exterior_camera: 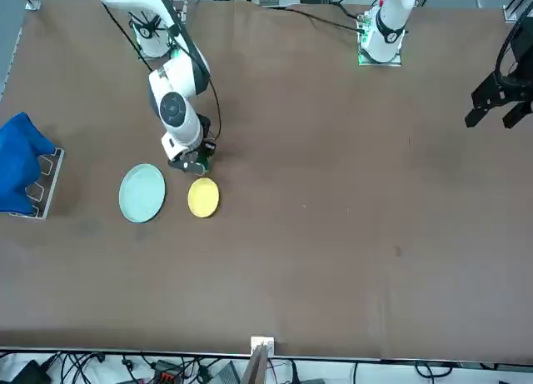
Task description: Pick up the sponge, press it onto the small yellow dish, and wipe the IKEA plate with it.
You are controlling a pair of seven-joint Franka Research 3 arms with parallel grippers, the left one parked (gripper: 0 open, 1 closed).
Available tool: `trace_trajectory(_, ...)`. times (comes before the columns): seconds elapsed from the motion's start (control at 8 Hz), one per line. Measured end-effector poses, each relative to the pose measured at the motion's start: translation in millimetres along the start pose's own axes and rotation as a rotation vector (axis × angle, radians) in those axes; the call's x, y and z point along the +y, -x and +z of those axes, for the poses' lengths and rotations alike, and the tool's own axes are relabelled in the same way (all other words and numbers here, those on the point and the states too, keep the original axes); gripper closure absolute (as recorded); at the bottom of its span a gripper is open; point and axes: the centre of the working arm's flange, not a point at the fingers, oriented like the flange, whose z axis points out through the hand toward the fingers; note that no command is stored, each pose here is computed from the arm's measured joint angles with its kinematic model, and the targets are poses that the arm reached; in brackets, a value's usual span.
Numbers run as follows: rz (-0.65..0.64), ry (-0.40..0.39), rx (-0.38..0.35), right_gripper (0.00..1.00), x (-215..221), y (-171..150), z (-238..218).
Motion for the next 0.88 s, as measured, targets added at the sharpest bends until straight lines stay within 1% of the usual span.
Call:
trace_trajectory(0.25,0.003,0.008,-0.007,0.81,-7.4,-11.2,-33.8)
trace_trajectory(0.38,0.008,-0.008,-0.019,0.8,-8.4,-16.9,-44.2)
trace_trajectory(0.62,-0.036,-0.092,-0.08,0.78,0.1,-35.8,-54.5)
trace_trajectory(0.75,-0.059,-0.121,-0.103,0.78,9.4,-47.7,-57.2)
trace_trajectory(0.88,-0.077,-0.133,-0.132,0.79,18.8,-57.6,-58.0)
